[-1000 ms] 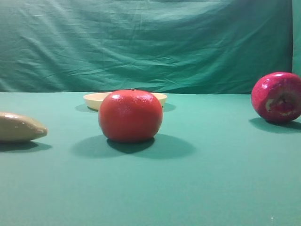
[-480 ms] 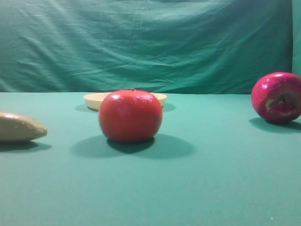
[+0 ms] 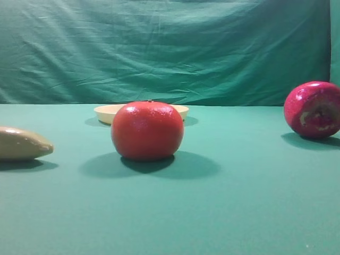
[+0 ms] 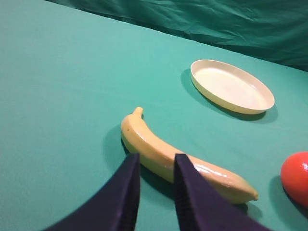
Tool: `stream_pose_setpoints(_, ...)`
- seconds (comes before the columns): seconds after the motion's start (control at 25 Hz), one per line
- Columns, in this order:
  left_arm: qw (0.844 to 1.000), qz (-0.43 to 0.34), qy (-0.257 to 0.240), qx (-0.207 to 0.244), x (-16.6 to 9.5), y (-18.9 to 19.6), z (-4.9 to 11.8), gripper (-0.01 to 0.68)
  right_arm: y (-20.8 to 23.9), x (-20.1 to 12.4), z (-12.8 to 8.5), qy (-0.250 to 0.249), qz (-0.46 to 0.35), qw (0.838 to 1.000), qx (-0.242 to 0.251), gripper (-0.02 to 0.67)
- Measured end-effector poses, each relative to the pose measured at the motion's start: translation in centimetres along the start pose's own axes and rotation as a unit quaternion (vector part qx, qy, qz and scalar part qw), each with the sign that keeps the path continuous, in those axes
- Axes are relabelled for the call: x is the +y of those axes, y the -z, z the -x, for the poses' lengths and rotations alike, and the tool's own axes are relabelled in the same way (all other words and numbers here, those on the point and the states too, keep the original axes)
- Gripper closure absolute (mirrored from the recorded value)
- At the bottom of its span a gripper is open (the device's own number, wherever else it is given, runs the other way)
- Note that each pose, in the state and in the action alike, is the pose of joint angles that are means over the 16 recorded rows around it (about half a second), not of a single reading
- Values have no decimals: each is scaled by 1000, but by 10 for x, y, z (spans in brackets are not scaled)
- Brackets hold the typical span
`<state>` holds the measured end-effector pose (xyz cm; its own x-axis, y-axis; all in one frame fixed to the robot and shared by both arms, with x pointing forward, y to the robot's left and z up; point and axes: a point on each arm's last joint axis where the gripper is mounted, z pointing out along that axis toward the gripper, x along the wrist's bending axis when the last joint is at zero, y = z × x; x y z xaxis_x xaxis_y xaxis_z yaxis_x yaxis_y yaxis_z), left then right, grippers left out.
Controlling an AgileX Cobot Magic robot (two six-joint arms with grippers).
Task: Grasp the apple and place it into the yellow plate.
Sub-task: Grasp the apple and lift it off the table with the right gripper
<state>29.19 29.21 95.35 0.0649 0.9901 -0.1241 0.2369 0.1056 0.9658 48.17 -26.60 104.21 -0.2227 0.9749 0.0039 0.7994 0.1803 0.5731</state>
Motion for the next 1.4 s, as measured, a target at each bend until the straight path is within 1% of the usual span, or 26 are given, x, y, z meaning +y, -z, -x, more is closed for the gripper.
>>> stream_pose_setpoints(0.4, 1000, 0, 0, 0, 0, 0, 0, 516, -44, 23, -1, 5, -30, 999, 39, 130)
stream_pose_setpoints(0.52, 1000, 0, 0, 0, 0, 0, 0, 516, -56, 28, -1, 4, -37, 998, 46, 43)
stream_pose_setpoints(0.6, 1000, 0, 0, 0, 0, 0, 0, 516, -65, 30, -1, 1, -43, 998, 50, 5)
stream_pose_setpoints(0.72, 1000, 0, 0, 0, 0, 0, 0, 516, -79, 33, 0, -3, -55, 997, 53, -17)
stream_pose_setpoints(0.92, 1000, 0, 0, 0, 0, 0, 0, 516, -107, 34, 0, -2, -78, 995, 57, -17)
stream_pose_setpoints(1.16, 1000, 0, 0, 0, 0, 0, 0, 516, -135, 34, -3, 10, -98, 993, 62, 32)
stream_pose_setpoints(1.4, 1000, 0, 0, 0, 0, 0, 0, 516, -146, 42, -9, 27, -99, 992, 70, 85)
